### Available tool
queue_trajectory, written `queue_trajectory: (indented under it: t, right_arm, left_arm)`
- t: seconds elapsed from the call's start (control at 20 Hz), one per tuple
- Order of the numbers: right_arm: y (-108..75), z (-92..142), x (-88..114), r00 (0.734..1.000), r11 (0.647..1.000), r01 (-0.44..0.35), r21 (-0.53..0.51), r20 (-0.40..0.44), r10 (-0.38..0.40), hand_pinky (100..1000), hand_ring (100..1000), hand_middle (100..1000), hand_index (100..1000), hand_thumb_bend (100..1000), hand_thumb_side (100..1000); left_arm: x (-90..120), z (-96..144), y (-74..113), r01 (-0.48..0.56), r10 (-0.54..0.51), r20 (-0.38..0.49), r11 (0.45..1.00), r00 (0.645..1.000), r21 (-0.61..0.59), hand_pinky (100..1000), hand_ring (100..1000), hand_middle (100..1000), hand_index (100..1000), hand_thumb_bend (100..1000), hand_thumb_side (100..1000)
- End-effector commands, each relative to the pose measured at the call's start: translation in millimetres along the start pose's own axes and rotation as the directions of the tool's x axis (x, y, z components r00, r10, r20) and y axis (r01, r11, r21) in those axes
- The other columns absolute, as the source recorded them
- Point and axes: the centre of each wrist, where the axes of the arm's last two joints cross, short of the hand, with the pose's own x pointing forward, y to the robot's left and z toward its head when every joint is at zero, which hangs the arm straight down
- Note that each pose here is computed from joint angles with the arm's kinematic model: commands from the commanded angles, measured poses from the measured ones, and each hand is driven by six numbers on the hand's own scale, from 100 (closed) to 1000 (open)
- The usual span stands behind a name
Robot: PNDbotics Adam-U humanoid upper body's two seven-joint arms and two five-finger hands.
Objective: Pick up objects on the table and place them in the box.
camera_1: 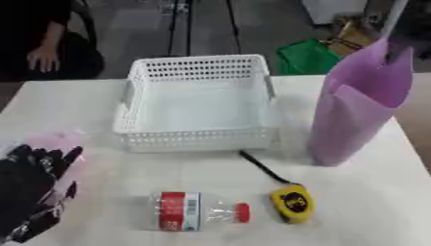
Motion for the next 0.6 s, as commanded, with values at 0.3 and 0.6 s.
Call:
queue_trajectory:
  t: [0.3, 0.6]
  right_arm:
    - [-2.6, -9, 7, 0.999, 1.0, -0.013, 0.008, 0.038, 0.013, 646, 611, 559, 690, 100, 779]
    - [-2.8, -9, 7, 0.999, 1.0, -0.015, 0.005, 0.038, 0.014, 646, 612, 559, 690, 100, 779]
  left_arm:
    - [-14, -4, 13.5, 0.079, -0.078, -0.023, 0.996, 0.997, 0.045, 673, 630, 573, 942, 100, 338]
    - [-17, -9, 19.2, 0.114, -0.112, -0.034, 0.991, 0.993, 0.064, 664, 620, 558, 939, 100, 313]
